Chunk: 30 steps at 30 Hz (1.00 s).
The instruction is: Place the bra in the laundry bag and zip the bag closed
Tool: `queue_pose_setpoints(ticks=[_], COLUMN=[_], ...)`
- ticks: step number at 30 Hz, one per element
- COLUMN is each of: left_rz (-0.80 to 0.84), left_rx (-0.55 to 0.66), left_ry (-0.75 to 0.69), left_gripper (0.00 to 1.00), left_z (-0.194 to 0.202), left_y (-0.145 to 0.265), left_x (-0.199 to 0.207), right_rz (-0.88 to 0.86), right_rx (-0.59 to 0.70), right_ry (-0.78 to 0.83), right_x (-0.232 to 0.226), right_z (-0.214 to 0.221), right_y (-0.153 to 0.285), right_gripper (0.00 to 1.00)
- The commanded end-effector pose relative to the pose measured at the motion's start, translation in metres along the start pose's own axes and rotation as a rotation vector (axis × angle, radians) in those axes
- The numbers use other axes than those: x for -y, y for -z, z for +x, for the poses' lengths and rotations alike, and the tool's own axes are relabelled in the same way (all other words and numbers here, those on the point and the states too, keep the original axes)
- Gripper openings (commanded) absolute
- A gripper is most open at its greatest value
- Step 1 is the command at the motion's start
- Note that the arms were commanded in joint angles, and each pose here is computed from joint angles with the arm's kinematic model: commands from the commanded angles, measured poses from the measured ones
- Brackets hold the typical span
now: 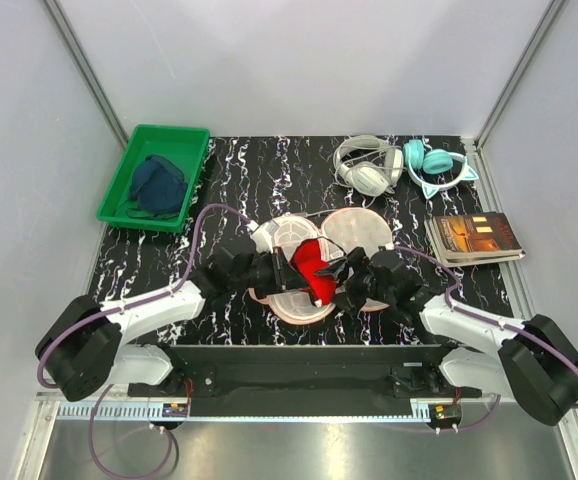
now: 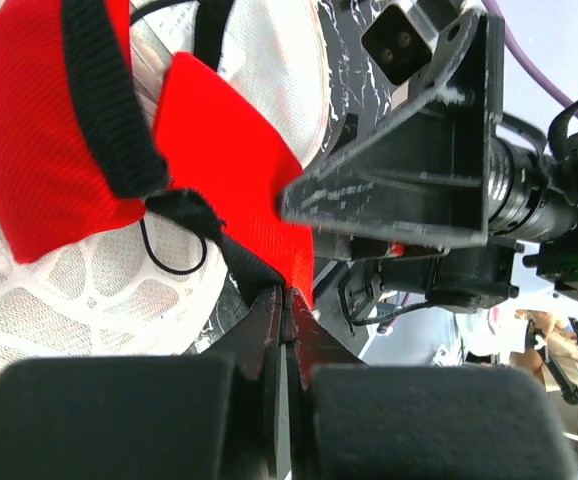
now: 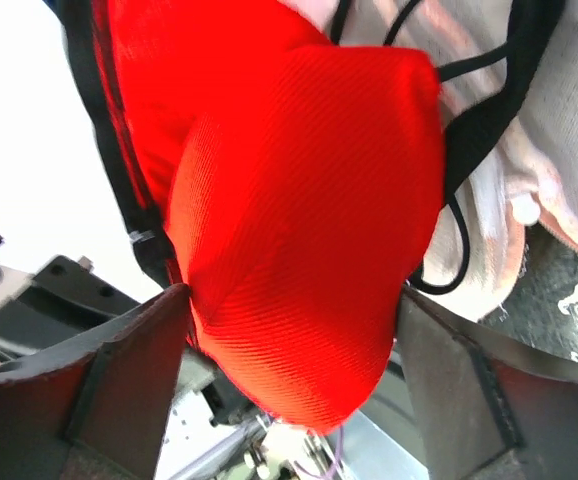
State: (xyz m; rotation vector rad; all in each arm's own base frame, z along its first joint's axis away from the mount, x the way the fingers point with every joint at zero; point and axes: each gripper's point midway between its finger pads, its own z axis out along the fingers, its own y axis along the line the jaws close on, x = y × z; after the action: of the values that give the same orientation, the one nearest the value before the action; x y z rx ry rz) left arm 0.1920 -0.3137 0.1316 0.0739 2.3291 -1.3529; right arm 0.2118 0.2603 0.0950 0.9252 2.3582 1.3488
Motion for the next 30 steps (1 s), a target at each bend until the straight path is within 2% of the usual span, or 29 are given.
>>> queue_pose_setpoints(ticks=[1, 3, 4, 5, 6, 7, 10, 12, 13, 15, 16, 19, 24, 26, 29, 30], left_rz=[0.058, 0.056, 0.018, -0.017, -0.033, -0.060, -0.158, -0.197, -0.235, -0.225, -0.209, -0.181, -0.292, -0.296, -0.289, -0.320], left_rx=[-0.011, 0.030, 0.026, 0.053, 0.062, 0.064, 0.137, 0.174, 0.150, 0.122, 0.046, 0.000, -0.065, -0.074, -0.100, -0.133], left_ry=[-0.048, -0.114, -0.121, -0.135, -0.159, -0.156, -0.126, -0.137, -0.115, -0.147, -0.133, -0.165, -0.243, -0.255, -0.272, -0.261], left_gripper=[0.27, 0.40, 0.50, 0.55, 0.59, 0.74, 0.81, 0.91, 0.95, 0.97, 0.98, 0.99, 0.98, 0.97, 0.89, 0.84], left_z=[0.000, -0.008, -0.009, -0.017, -0.023, -0.031, -0.073, -0.096, -0.100, -0.114, -0.106, -0.109, -0.113, -0.117, -0.121, -0.117], left_y=[0.006, 0.014, 0.018, 0.021, 0.025, 0.031, 0.046, 0.050, 0.045, 0.037, 0.022, 0.004, -0.027, -0.036, -0.052, -0.057], left_x=[0.014, 0.017, 0.014, 0.011, 0.010, 0.013, -0.002, -0.005, -0.022, -0.019, -0.026, -0.017, -0.031, -0.030, -0.030, -0.041], right_rz=[-0.037, -0.032, -0.019, -0.031, -0.035, -0.030, -0.030, -0.023, -0.022, -0.018, -0.007, -0.004, 0.005, 0.006, 0.013, 0.012], right_rx=[0.093, 0.099, 0.100, 0.099, 0.095, 0.093, 0.099, 0.101, 0.101, 0.102, 0.103, 0.108, 0.138, 0.139, 0.140, 0.142], right_ry=[-0.009, 0.000, -0.002, -0.002, -0.001, -0.002, 0.004, 0.009, 0.012, 0.024, 0.026, 0.061, 0.099, 0.100, 0.112, 0.112], right_x=[-0.016, -0.016, -0.012, -0.015, -0.014, -0.012, -0.010, -0.006, -0.006, -0.004, -0.002, -0.005, -0.008, -0.007, -0.006, -0.007], right_z=[-0.015, -0.016, -0.017, -0.017, -0.017, -0.017, -0.018, -0.017, -0.017, -0.017, -0.017, -0.017, -0.021, -0.022, -0.022, -0.022], right_y=[-0.001, -0.003, -0.006, -0.008, -0.009, -0.010, -0.010, -0.008, -0.007, -0.004, -0.003, 0.001, 0.007, 0.007, 0.007, 0.008], right_gripper=[0.84, 0.77, 0.71, 0.67, 0.56, 0.54, 0.39, 0.29, 0.29, 0.30, 0.35, 0.43, 0.44, 0.43, 0.42, 0.41])
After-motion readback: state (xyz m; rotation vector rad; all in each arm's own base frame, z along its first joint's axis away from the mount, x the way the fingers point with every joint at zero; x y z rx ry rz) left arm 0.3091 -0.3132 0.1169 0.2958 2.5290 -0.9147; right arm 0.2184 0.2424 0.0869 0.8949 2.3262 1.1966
